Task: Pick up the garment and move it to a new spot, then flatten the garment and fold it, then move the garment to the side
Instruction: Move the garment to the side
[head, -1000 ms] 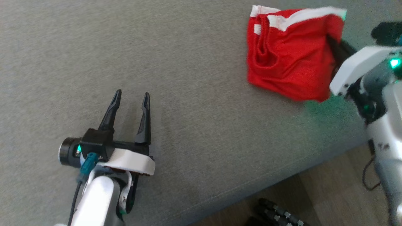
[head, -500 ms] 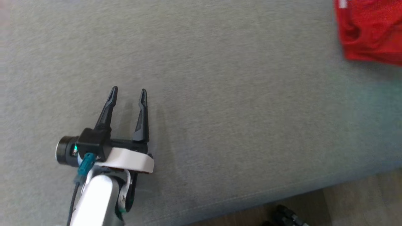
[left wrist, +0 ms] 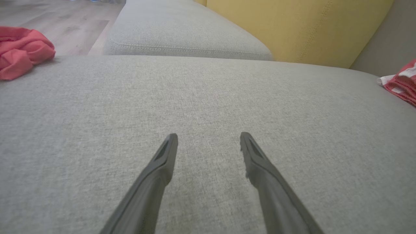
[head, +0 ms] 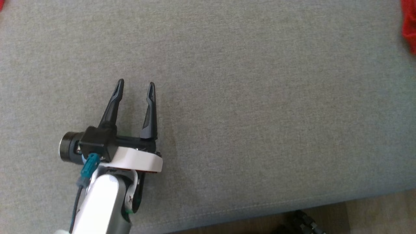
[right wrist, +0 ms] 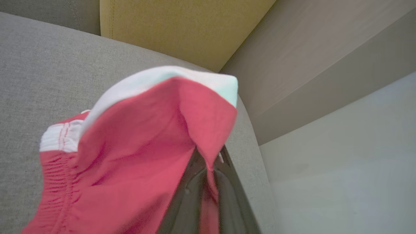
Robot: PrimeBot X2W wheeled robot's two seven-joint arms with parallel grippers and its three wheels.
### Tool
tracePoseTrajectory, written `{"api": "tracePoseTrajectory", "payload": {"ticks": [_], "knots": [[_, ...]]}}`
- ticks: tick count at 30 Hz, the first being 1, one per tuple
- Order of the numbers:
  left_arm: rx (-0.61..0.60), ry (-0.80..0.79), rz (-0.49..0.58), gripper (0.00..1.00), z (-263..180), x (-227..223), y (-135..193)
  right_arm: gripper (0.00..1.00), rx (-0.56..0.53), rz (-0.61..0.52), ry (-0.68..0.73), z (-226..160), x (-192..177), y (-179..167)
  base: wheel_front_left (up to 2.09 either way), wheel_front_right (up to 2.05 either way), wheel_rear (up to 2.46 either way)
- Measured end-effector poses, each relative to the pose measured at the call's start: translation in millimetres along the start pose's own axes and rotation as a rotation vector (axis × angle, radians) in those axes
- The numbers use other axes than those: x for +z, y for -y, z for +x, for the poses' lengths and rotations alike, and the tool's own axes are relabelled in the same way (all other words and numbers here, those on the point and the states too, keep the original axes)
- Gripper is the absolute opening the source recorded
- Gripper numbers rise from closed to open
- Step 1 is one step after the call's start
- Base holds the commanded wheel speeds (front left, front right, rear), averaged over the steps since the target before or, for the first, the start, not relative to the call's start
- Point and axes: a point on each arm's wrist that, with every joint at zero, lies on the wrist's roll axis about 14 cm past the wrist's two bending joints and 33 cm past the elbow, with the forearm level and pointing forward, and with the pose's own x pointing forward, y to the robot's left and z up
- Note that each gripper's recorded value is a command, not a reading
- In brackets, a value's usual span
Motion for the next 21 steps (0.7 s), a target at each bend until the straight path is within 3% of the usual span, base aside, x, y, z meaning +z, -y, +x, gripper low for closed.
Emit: {"api": "tracePoseTrajectory", "payload": {"ticks": [1,12,21], "knots": [[0.001,-0.003,-0.001,1.0,0,-1,0,1.0,-0.006,-0.002,0.005,2,2,1,0.0,0.0,0.0],[0.006,-0.009,0.004,1.0,-2,-2,-2,1.0,0.003,-0.018,0.084,5,14,-17,0.0,0.0,0.0],[0.018,0.018,-0.002,1.0,-6,13,-1,1.0,0.085,-0.022,0.237,-12,47,-52,0.0,0.0,0.0]]}}
